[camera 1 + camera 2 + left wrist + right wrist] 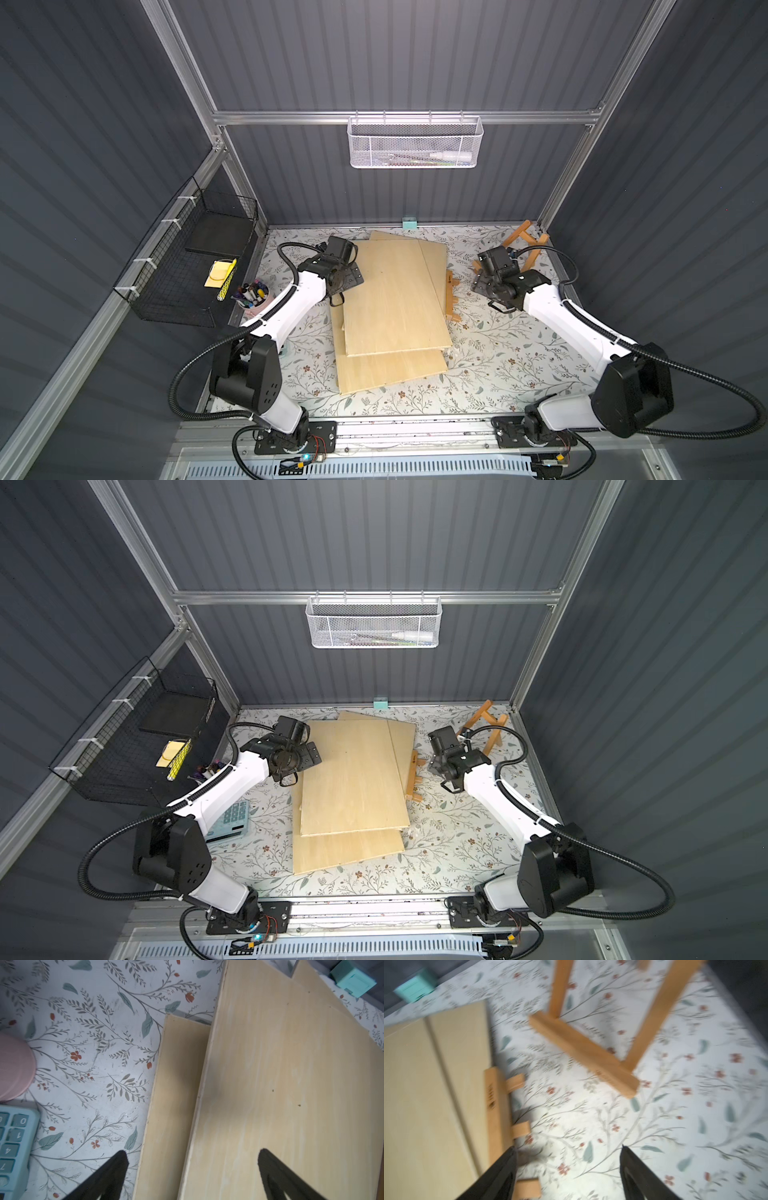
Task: Assemble the easel
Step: Place the easel at the corner of the board, then pick up the drawing board.
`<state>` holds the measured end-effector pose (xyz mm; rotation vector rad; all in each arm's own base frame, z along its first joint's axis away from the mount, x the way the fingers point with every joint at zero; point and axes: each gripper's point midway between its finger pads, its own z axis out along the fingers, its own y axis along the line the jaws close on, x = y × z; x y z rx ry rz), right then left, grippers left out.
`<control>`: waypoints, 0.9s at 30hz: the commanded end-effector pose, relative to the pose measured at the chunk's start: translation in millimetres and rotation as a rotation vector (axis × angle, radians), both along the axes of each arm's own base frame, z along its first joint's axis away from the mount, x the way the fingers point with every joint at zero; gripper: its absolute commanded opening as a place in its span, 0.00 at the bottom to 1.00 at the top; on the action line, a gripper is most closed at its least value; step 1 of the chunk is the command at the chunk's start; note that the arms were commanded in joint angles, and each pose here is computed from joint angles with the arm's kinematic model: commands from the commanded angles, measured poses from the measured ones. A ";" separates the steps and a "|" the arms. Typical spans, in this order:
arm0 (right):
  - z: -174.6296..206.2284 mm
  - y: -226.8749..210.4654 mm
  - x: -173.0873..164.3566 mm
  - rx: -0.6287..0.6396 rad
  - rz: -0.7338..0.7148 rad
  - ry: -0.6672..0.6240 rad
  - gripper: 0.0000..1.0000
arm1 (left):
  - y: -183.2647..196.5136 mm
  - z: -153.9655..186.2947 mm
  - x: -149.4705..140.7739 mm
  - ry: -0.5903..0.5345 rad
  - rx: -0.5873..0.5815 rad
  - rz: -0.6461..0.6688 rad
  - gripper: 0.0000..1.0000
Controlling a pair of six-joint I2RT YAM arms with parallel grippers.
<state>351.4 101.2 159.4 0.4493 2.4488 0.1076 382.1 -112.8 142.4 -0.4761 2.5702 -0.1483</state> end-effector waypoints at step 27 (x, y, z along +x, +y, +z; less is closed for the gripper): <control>-88.4 197.5 5.8 0.479 0.626 0.363 0.78 | -48.0 -0.2 -2.3 -0.005 -0.226 -0.249 0.88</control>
